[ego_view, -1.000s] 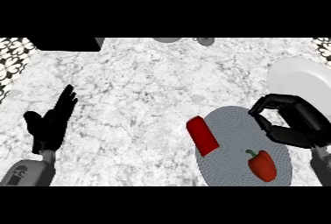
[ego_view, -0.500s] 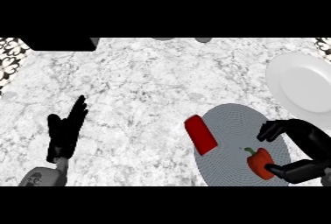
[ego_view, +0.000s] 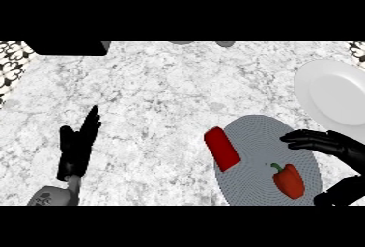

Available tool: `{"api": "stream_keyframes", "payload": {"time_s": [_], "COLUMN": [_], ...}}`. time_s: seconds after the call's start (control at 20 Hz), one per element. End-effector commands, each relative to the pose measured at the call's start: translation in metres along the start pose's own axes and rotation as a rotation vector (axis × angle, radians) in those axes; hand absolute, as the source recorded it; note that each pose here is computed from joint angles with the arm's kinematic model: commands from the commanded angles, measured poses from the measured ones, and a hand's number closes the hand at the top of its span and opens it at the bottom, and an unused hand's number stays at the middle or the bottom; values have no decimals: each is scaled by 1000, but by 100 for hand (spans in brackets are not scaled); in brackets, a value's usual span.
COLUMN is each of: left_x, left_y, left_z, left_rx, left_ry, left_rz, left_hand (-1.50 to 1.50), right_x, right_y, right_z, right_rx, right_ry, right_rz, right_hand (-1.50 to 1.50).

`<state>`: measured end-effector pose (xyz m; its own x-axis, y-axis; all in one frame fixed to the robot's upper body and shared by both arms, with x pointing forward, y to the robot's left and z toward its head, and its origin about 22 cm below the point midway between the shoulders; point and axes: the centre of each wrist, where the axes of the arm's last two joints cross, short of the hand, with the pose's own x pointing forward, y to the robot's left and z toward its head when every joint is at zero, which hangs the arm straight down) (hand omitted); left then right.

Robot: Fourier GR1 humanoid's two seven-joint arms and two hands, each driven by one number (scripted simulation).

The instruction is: Pick the bell pepper from the placemat and place it in the plate

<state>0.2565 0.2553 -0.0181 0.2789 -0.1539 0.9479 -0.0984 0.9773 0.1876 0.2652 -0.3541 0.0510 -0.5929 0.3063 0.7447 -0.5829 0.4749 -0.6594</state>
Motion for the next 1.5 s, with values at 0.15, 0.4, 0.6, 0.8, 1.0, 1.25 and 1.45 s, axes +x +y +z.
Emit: {"api": "stream_keyframes", "payload": {"time_s": [0.15,0.4,0.6,0.8,1.0,1.25,1.45], "left_x": [2,13,12,4,14,-3,13], "left_y": [-5,-3,-16,7,0,-6,-1], "left_z": [8,-6,7,19,8,18,11], "left_rx": [7,47,17,12,11,26,16], "left_ry": [5,-6,5,-2,-7,6,-1], "left_rz": [-18,0,-16,-27,-1,-11,-7], "left_hand": [0,0,0,0,0,0,0], "right_x": [16,20,22,15,15,29,20], "right_y": [-28,-17,-16,-1,-14,3,12], "right_z": [-16,-22,-28,-39,-54,-56,-51], "right_rx": [213,421,520,545,559,573,580], "right_ry": [5,133,189,220,241,228,228], "right_rz": [254,341,362,372,381,386,405], "right_hand": [-150,-150,-150,-150,-150,-150,-150]}}
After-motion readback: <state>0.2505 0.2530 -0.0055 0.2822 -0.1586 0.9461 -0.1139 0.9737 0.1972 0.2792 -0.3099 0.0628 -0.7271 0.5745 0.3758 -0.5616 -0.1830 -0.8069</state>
